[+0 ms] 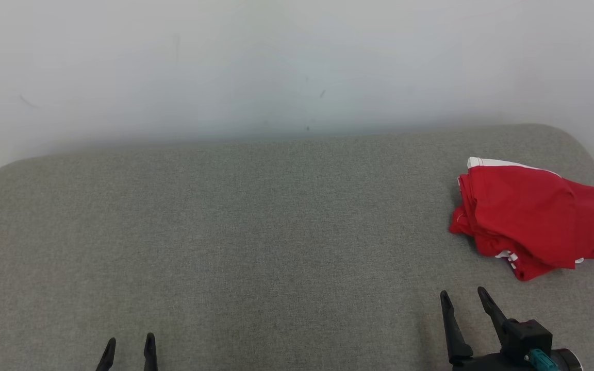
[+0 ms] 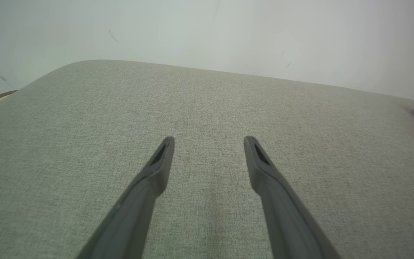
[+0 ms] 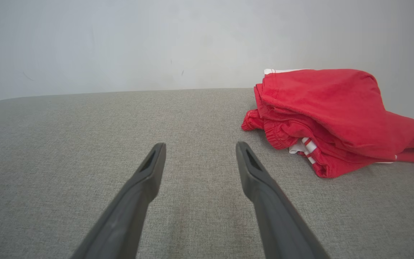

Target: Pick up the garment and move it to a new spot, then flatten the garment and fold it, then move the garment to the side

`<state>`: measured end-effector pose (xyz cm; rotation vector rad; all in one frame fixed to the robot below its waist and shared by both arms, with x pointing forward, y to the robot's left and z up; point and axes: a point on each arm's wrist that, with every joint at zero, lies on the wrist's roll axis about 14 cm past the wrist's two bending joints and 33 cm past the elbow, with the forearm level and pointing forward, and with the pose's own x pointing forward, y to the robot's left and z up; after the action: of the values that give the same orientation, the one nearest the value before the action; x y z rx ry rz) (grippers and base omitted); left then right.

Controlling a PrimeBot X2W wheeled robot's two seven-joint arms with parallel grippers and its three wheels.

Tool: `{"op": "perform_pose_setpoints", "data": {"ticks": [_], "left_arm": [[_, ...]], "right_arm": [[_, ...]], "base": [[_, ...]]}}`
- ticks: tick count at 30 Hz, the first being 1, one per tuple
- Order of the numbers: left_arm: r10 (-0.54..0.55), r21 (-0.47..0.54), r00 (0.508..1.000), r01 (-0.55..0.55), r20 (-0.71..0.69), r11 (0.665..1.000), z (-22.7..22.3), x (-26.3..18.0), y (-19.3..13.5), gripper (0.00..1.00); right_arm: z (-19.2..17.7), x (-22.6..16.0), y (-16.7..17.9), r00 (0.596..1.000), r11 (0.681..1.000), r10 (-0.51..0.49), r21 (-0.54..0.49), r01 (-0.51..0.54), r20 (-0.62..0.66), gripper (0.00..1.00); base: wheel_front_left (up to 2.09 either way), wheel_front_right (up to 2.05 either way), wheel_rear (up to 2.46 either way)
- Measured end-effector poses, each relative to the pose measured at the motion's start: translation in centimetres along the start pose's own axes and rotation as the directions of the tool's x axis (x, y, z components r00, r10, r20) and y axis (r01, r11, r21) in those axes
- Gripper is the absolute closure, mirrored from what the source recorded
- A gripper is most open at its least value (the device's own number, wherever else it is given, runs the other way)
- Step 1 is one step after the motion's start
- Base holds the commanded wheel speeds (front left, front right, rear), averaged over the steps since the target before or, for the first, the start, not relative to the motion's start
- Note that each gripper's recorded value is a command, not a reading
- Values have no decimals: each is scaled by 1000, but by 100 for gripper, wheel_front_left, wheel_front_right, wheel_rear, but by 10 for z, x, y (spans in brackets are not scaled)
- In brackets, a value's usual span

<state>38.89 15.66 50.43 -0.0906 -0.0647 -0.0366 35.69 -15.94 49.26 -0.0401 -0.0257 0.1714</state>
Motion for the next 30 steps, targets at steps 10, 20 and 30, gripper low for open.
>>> {"op": "perform_pose_setpoints", "data": {"ticks": [10, 20, 30], "left_arm": [[-9, -8, 1000, 9, 5, 1000, 2, 0, -3, 0], [12, -82, 995, -20, -95, 996, -25, -9, 3, 100], [42, -263, 991, -75, -127, 962, -27, -9, 9, 100]], "right_arm": [[0, 0, 0, 1000, 1000, 1, 0, -1, 0, 0], [-28, -14, -2, 995, 996, -27, 84, 35, -93, 100], [-28, -11, -15, 990, 953, -92, 278, 119, -110, 100]], "base": [[0, 0, 0], [0, 0, 0], [0, 0, 0]]}}
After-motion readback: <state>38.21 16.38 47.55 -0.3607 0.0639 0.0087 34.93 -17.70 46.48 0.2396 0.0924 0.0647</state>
